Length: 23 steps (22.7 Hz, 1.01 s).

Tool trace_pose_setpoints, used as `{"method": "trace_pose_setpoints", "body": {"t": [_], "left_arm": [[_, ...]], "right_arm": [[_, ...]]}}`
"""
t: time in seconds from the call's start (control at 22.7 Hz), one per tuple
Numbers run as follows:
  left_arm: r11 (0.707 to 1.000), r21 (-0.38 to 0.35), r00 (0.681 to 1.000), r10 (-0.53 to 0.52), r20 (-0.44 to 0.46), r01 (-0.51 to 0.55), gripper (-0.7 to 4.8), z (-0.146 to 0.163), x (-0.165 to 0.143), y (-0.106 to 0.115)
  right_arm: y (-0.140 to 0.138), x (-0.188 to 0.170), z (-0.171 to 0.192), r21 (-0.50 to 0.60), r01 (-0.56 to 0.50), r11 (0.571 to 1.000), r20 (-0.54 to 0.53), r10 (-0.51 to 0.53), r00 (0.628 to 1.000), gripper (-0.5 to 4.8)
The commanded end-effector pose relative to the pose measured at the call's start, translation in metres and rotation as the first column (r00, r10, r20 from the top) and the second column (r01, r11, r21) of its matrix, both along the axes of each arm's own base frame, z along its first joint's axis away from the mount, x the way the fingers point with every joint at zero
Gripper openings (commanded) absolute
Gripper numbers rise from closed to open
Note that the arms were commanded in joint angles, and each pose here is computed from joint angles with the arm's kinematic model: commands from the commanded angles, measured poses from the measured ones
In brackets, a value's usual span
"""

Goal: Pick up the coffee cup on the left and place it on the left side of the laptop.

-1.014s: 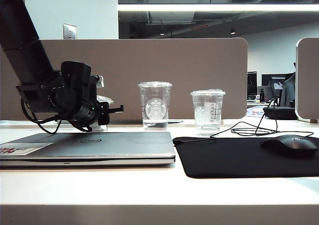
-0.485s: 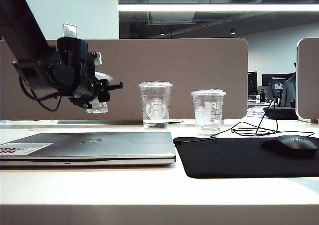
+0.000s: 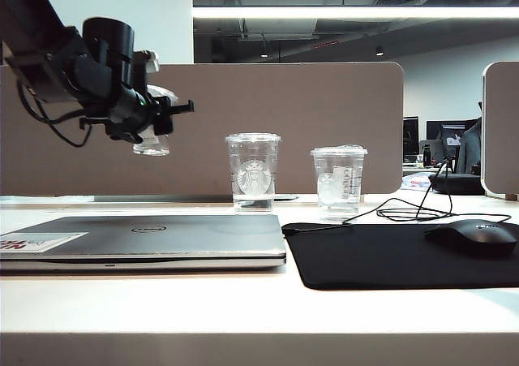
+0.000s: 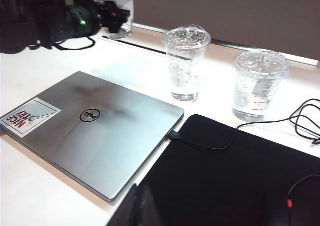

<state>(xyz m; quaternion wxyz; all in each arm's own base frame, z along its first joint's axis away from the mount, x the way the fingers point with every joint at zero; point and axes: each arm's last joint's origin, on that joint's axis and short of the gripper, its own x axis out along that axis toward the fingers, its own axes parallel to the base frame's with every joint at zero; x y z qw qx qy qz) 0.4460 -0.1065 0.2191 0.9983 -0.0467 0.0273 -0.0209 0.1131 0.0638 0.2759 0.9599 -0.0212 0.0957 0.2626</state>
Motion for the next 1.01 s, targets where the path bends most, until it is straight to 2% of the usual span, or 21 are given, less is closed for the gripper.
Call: {"method": "trace_pose_setpoints", "body": {"t": [0.04,0.35,0.71,1.01], "left_arm": [[1.000,-0.007,0.999,0.022,0.036,-0.022,1.34,0.010,-0.016,0.012],[0.997,-0.019,0.994,0.082,0.074,-0.080,1.34,0.008,-0.070,0.048],[0.990,-0.024,0.986,0.138,0.092,-0.136,1.33,-0.001,-0.118,0.070],[0.973,-0.029,0.970,0.229,0.077,-0.228,1.32,-0.026,-0.151,0.089]], "right_arm": [[0.000,-0.001,0.005,0.017,-0.003,1.000,0.023,0.003,1.000,-0.03],[0.001,-0.001,0.004,0.012,-0.052,0.999,0.024,0.052,0.998,-0.03],[0.002,-0.002,0.004,0.010,-0.085,0.996,0.022,0.085,0.996,-0.03],[0.002,-0.002,0.004,0.010,-0.086,0.996,0.022,0.085,0.996,-0.03]]}}
